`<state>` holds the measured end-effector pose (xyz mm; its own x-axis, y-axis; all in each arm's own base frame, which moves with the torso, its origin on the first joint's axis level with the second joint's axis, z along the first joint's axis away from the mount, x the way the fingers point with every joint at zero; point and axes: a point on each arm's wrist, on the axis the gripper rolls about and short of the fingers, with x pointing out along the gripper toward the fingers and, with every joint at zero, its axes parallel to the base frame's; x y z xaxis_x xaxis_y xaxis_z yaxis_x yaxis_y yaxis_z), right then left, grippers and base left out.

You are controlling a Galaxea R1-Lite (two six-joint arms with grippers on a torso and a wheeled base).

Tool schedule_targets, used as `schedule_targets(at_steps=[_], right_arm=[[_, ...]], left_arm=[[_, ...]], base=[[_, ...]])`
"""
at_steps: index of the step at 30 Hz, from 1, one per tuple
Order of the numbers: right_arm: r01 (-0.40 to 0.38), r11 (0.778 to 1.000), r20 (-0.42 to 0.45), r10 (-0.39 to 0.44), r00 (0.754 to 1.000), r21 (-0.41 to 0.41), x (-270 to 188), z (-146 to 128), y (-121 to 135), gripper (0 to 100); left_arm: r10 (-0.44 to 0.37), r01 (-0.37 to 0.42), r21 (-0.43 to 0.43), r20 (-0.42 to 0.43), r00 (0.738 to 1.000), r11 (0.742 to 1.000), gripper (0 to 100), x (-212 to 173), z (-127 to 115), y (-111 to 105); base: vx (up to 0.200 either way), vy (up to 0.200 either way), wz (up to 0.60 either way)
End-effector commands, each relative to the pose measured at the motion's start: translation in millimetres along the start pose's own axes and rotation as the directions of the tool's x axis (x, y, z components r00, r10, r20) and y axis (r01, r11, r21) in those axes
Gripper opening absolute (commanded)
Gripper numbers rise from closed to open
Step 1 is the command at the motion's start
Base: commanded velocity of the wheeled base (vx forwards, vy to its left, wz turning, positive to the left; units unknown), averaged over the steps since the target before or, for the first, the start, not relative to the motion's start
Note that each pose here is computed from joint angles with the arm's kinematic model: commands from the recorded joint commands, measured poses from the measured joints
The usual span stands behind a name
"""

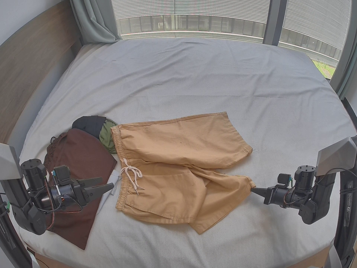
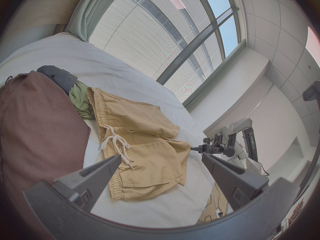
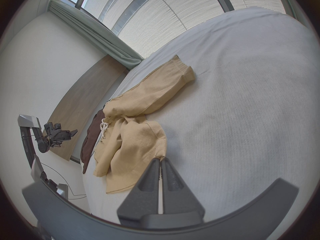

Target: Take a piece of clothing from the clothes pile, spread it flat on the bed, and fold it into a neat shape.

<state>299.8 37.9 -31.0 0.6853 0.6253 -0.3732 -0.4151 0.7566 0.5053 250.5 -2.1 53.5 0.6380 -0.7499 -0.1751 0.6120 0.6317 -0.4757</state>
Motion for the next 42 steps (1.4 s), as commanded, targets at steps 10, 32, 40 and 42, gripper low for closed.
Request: schedule_targets(at_steps=[10, 32, 40, 42], right_arm=[[0.051, 0.998, 0.147, -0.045, 0.988, -0.035, 21.3, 30.3, -7.9, 0], [0.091, 0.995, 0.276, -0.076, 0.958, -0.039, 48.5, 53.6, -17.6, 0], [0.094, 0.995, 0.286, -0.078, 0.955, -0.041, 49.1, 55.8, -17.4, 0], [0.094, 0.995, 0.286, -0.078, 0.955, -0.041, 48.9, 55.6, -17.4, 0]], left_arm=[[0.000, 0.000, -0.002, 0.000, 1.000, 1.000, 100, 0.3, 0.0, 0.6], [-0.002, 0.002, -0.002, 0.002, 1.000, 1.000, 100, 0.6, 0.7, 0.8], [-0.001, 0.001, -0.006, -0.002, 1.000, 1.000, 100, 1.1, -0.5, 1.7], [-0.002, 0.002, -0.005, -0.003, 1.000, 1.000, 100, 1.4, -0.6, 1.5]], base=[[0.000, 0.000, 0.00], [0.000, 0.000, 0.00], [0.000, 0.000, 0.00], [0.000, 0.000, 0.00]])
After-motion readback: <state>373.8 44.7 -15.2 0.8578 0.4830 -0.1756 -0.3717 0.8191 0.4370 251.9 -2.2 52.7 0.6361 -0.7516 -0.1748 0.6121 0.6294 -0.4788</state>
